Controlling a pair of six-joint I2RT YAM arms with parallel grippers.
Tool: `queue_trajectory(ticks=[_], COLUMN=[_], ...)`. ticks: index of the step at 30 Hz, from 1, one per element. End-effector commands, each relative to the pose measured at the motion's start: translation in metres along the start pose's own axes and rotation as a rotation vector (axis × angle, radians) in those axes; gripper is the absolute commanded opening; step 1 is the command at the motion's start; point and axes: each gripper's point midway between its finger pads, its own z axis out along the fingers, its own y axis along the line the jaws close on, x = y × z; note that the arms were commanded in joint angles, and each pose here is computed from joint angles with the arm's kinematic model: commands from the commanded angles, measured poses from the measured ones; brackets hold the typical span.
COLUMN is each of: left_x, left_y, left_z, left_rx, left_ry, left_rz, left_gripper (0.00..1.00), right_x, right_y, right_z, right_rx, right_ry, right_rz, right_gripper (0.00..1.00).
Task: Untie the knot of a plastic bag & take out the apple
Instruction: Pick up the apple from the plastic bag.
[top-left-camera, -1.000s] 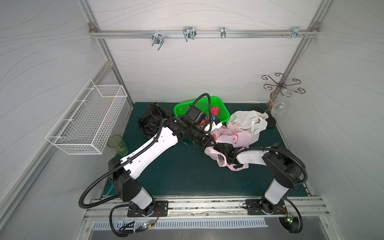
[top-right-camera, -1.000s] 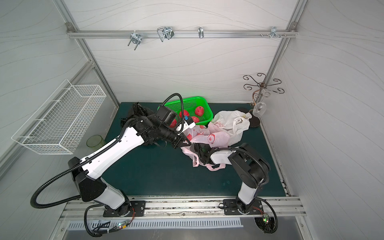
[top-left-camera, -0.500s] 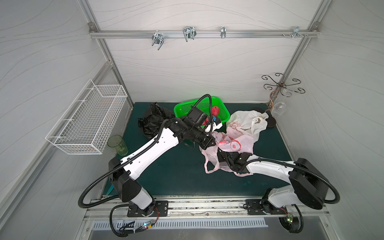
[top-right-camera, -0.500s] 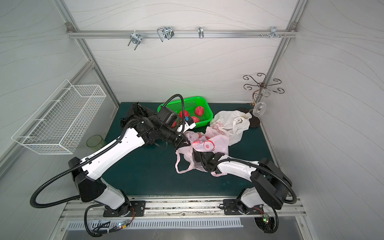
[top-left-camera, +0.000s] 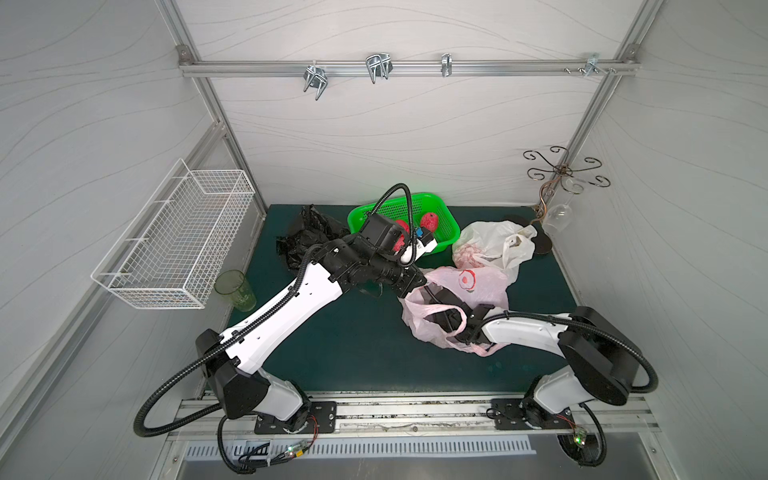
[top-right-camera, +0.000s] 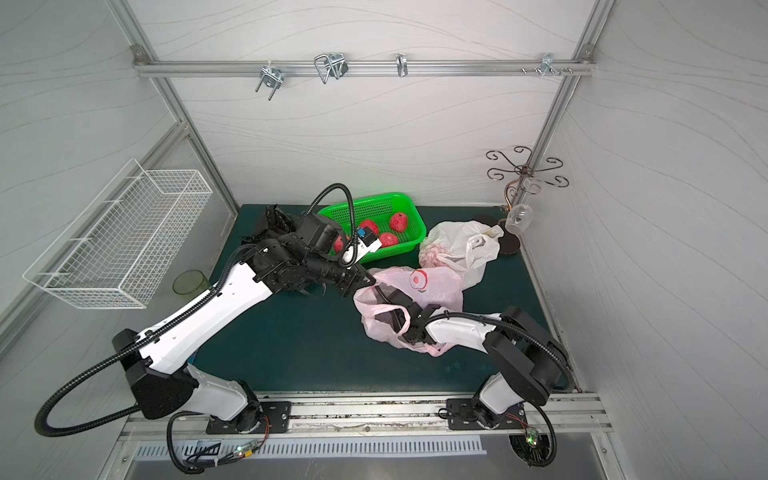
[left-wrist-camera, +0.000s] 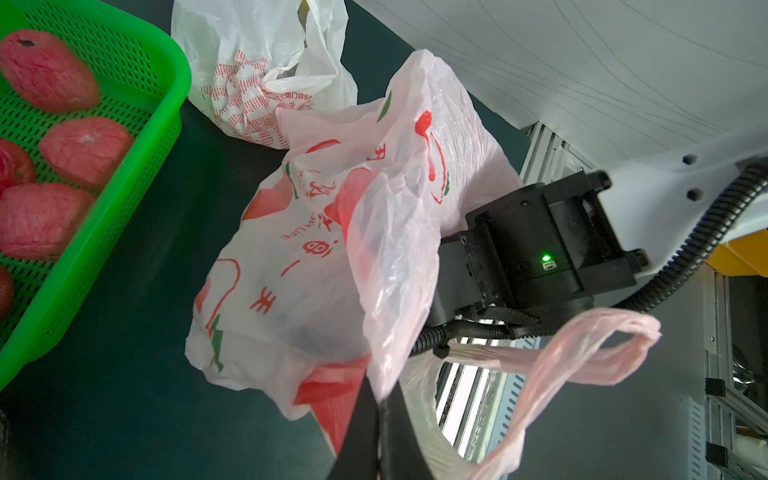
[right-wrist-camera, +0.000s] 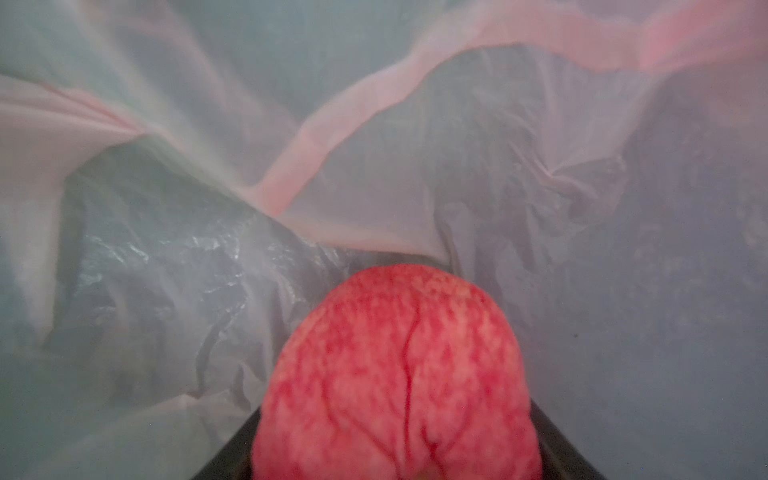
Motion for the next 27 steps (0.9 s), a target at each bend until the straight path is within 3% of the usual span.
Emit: queue_trajectory(ticks=[1, 5, 11, 27], left_x=[-0.008, -0.002, 0.000, -0.001], left_y=[0.012, 0.032, 0.037, 0.032], left_z=[-0.004, 0.006, 0.005, 0.004], left_rx=[-0.066, -0.149, -0.179, -0.147], left_ry=[-0.024, 0.041, 0.043, 0.043], left_rz=[0.020, -0.012, -0.011, -0.006], left_gripper=[0.00, 0.00, 0.00, 0.00], right_x=[0.019, 0.013, 0.008, -0.058], right_y=[-0.003, 0.019, 0.008, -0.033], right_z=[-0.011, -0.042, -0.084, -0.202], right_rx=[0.009, -0.161, -0.273, -0.368], right_ry=[0.042, -0.037, -0.130, -0.383], right_rz=[-0.035, -0.083, -0.031, 0.030], right_gripper=[0.15, 0.16, 0.16, 0.16])
